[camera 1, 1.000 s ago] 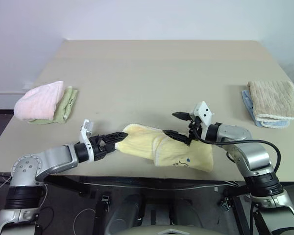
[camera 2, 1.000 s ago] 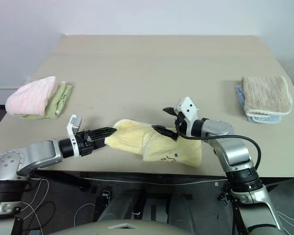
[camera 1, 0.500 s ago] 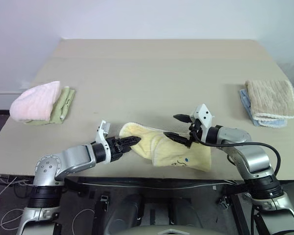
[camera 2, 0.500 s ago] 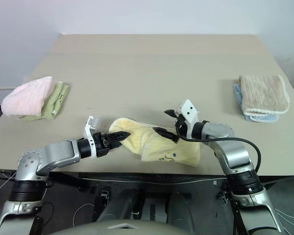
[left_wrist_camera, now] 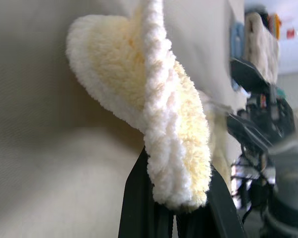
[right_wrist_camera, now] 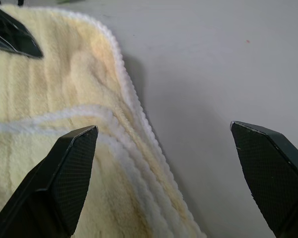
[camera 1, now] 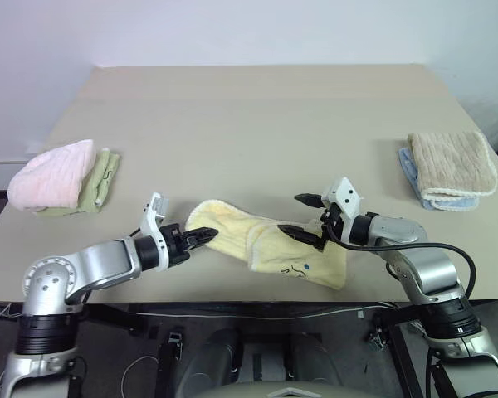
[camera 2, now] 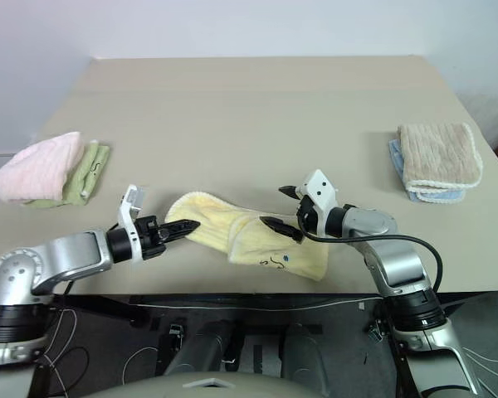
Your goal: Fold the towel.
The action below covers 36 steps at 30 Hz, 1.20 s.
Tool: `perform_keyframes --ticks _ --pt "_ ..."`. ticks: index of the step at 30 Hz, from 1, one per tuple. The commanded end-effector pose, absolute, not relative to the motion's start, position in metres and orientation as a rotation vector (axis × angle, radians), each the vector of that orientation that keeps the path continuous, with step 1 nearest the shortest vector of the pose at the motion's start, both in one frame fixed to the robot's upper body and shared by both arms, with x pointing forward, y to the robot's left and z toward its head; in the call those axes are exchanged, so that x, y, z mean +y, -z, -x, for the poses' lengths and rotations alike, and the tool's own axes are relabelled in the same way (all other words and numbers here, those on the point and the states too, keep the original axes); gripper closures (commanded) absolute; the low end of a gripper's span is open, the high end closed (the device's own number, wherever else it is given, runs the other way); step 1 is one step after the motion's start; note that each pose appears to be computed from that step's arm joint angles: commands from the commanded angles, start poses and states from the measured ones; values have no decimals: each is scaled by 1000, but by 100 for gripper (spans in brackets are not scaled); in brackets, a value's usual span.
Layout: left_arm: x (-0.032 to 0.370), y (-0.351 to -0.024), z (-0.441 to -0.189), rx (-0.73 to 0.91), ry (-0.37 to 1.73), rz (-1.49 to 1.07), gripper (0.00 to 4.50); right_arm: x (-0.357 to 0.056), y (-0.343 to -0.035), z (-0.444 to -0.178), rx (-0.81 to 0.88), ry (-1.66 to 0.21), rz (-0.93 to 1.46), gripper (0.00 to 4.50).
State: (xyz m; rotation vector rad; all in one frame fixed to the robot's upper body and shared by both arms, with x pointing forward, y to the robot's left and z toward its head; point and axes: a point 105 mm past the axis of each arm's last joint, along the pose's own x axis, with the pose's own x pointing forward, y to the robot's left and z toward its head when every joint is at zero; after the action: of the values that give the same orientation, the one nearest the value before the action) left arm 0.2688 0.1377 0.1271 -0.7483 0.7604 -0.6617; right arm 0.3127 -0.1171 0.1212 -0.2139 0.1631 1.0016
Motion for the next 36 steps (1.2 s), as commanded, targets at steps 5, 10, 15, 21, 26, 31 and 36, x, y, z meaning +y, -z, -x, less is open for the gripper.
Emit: perform_keyframes --ticks 5,10,15,21,26,31,36 --pt "123 -159 -266 653 873 501 449 -133 -158 -308 68 -996 139 0" --pt "117 -171 -278 572 962 321 449 -153 -176 -313 37 -932 86 0" --pt "98 -179 -273 542 1160 159 449 -163 -177 -313 36 -889 91 0" --pt "77 -177 -257 590 1364 57 449 -180 -180 -316 26 -805 80 0" --pt "58 -173 -254 602 1472 23 449 -188 -179 -317 22 -756 80 0" --pt "35 -157 -265 622 1503 -65 449 -198 -174 -321 30 -685 88 0" --pt "17 -155 -263 631 1591 -94 449 -203 -169 -319 37 -649 94 0"
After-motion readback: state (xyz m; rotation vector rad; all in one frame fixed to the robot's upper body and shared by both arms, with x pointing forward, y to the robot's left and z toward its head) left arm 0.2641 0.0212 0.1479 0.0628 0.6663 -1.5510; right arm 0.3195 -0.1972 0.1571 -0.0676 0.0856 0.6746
